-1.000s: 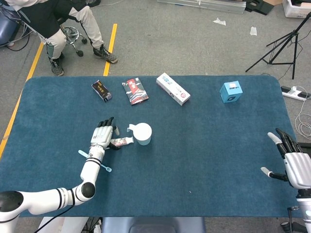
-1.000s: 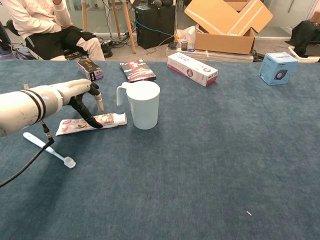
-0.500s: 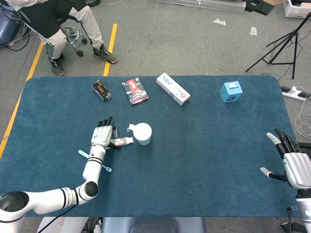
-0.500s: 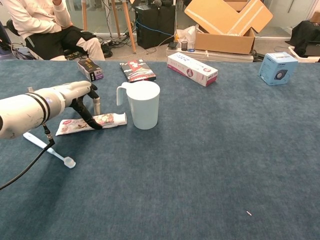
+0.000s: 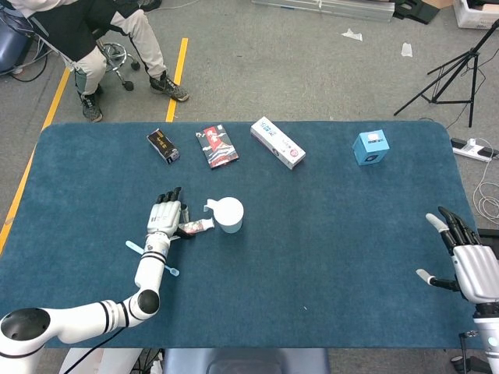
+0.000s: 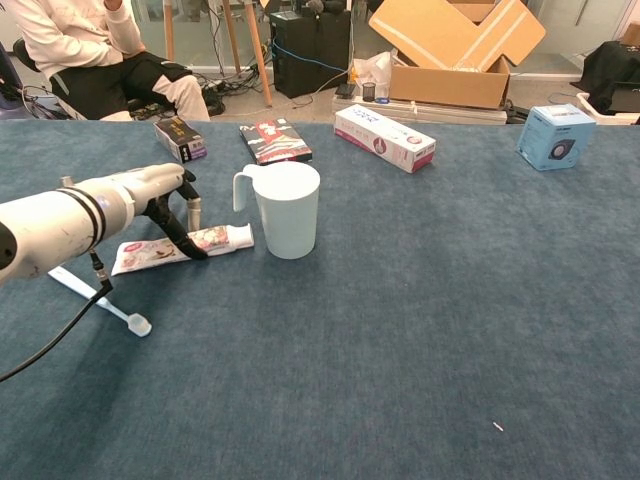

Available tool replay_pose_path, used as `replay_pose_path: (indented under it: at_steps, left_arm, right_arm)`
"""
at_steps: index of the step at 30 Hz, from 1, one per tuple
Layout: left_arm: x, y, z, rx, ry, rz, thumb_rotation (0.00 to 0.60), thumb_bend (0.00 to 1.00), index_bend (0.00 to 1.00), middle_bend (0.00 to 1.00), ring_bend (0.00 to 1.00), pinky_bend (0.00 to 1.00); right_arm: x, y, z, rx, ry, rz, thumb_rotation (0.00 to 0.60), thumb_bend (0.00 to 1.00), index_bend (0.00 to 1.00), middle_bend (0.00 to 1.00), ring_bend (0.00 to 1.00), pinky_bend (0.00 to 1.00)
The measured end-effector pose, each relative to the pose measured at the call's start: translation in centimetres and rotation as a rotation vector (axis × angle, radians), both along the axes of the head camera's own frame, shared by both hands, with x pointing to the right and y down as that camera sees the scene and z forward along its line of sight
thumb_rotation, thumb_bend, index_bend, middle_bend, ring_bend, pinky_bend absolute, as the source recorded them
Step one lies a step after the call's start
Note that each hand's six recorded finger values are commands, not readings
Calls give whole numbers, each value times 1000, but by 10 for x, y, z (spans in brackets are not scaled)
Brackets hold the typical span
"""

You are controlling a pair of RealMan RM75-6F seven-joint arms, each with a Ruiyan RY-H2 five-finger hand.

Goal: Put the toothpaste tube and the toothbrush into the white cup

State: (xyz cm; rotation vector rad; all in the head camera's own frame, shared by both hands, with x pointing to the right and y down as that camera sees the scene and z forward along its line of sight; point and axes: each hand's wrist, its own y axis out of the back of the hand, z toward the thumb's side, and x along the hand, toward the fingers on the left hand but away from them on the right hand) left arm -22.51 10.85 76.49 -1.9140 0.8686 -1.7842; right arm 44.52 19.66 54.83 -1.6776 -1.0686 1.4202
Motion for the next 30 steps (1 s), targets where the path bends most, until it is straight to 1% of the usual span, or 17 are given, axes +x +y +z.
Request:
replay_pose_path:
  at_steps: [11,27,30]
  left_arm:
    - [-2,0,1,-4,-6,0,600,20,517,0,0,0]
    - [-1,2,2,-10,10,-14,600,21,522,0,0,0]
    - [-1,2,2,-9,11,-15,600,41,524,0,0,0]
  right_arm:
    - [-1,0,1,-5,1,-3,600,41,135,0,0,180]
    - [-2,1,2,-7,0,-5,600,41,135,0,0,180]
    - [-2,1,2,-7,0,-6,600,41,135,0,0,180]
